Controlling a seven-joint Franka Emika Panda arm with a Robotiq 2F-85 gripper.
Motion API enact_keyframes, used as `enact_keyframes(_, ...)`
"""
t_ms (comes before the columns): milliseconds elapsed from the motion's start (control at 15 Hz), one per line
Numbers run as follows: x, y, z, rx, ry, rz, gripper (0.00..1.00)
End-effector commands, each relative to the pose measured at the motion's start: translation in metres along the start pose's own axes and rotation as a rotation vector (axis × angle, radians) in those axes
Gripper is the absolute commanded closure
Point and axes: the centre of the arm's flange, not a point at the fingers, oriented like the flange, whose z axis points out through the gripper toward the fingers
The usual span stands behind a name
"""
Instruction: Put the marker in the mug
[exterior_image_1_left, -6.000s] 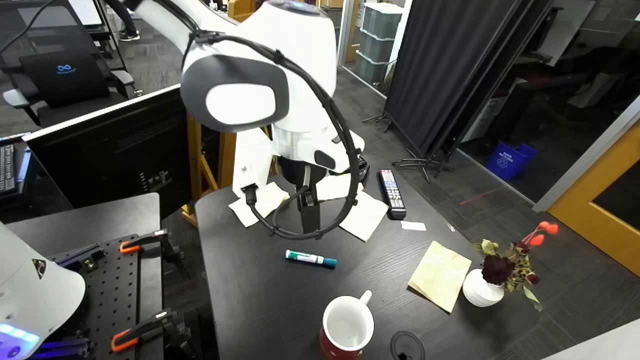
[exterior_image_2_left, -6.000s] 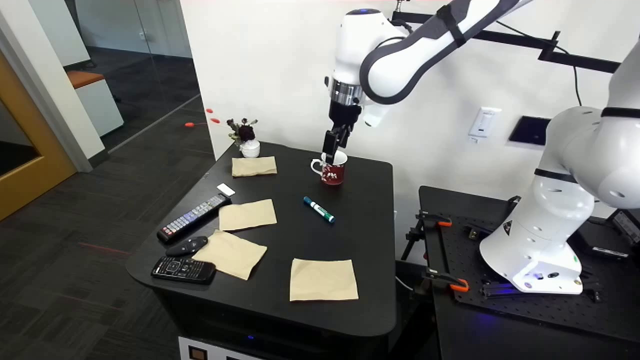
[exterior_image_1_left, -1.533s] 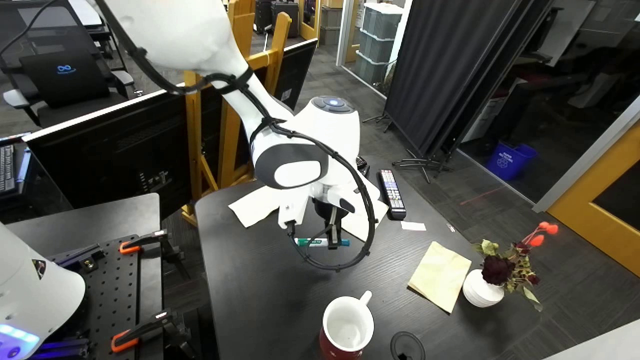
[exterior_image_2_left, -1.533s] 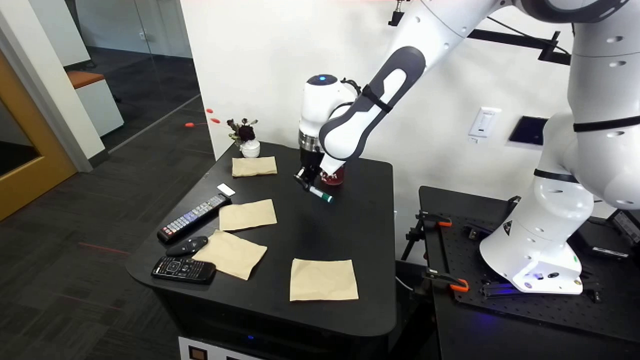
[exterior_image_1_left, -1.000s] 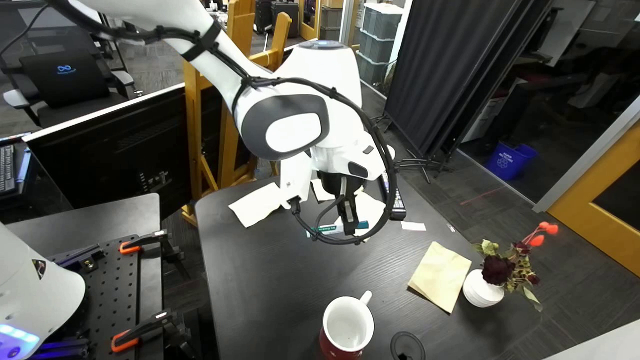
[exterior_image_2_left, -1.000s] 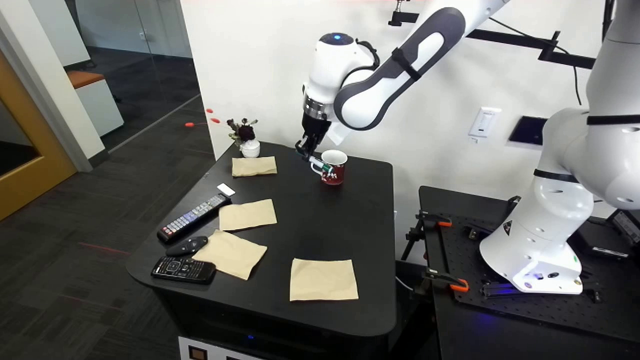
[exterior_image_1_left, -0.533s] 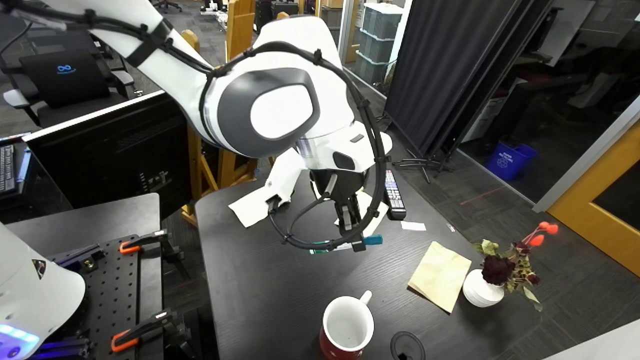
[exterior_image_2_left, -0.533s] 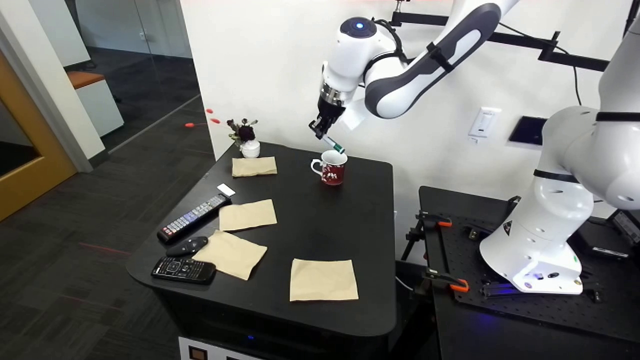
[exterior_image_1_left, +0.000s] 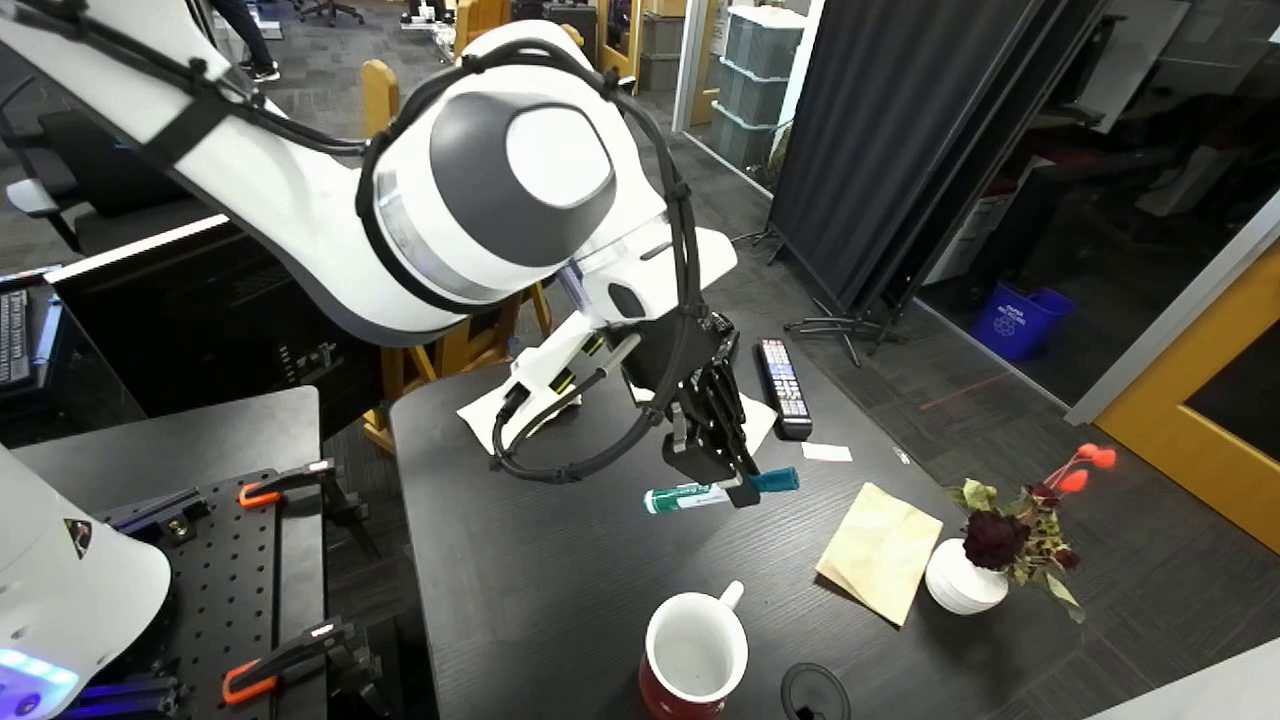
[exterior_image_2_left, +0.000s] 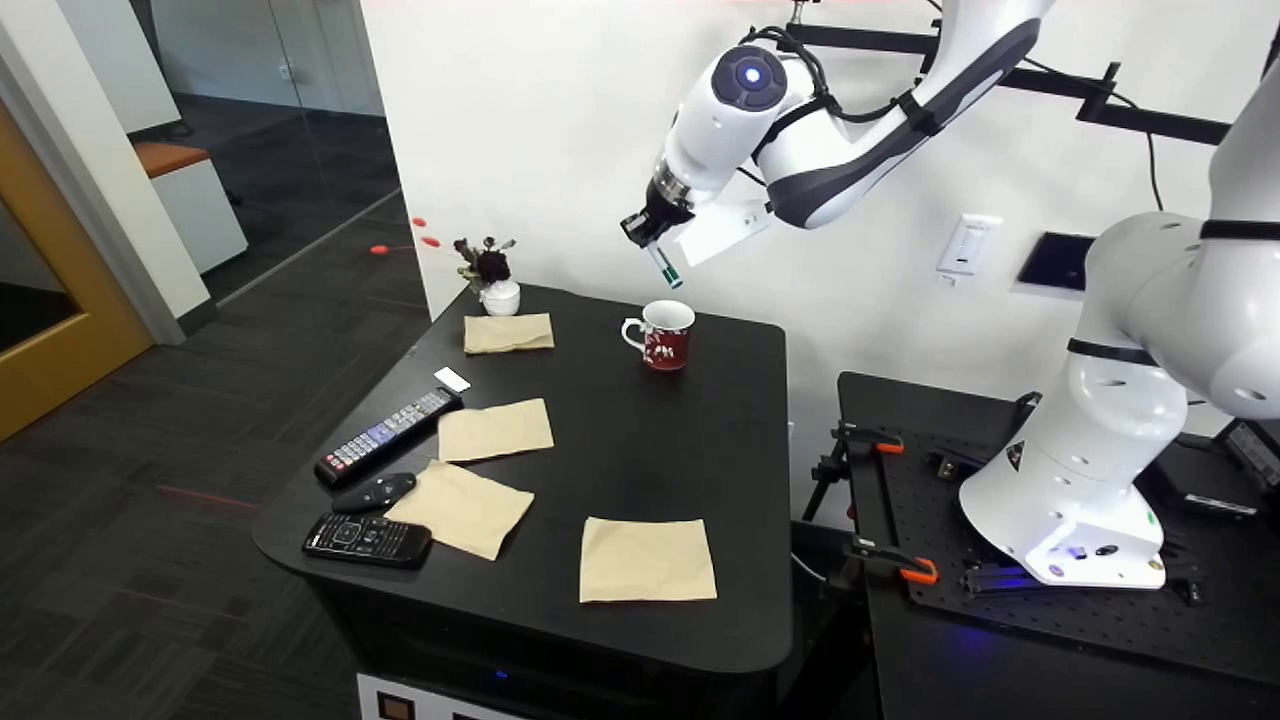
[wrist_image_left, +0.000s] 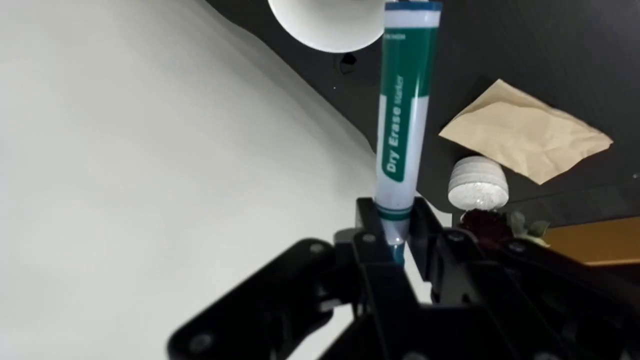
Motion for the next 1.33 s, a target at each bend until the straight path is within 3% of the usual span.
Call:
enact_keyframes(0,-0.015,-0.006,-0.007,-0.075,0.099,0.096,0.95)
enact_keyframes(533,-0.022,-0.047,-0.001,-0.256,0.295,0.269,0.95)
enact_keyframes(867,-0.021,-0.076,0.017,-0.346,0.337,0.314,0.95)
enact_keyframes(1267,-0.014,-0.086,0.045,-0.435,0.335,0.347,0.95)
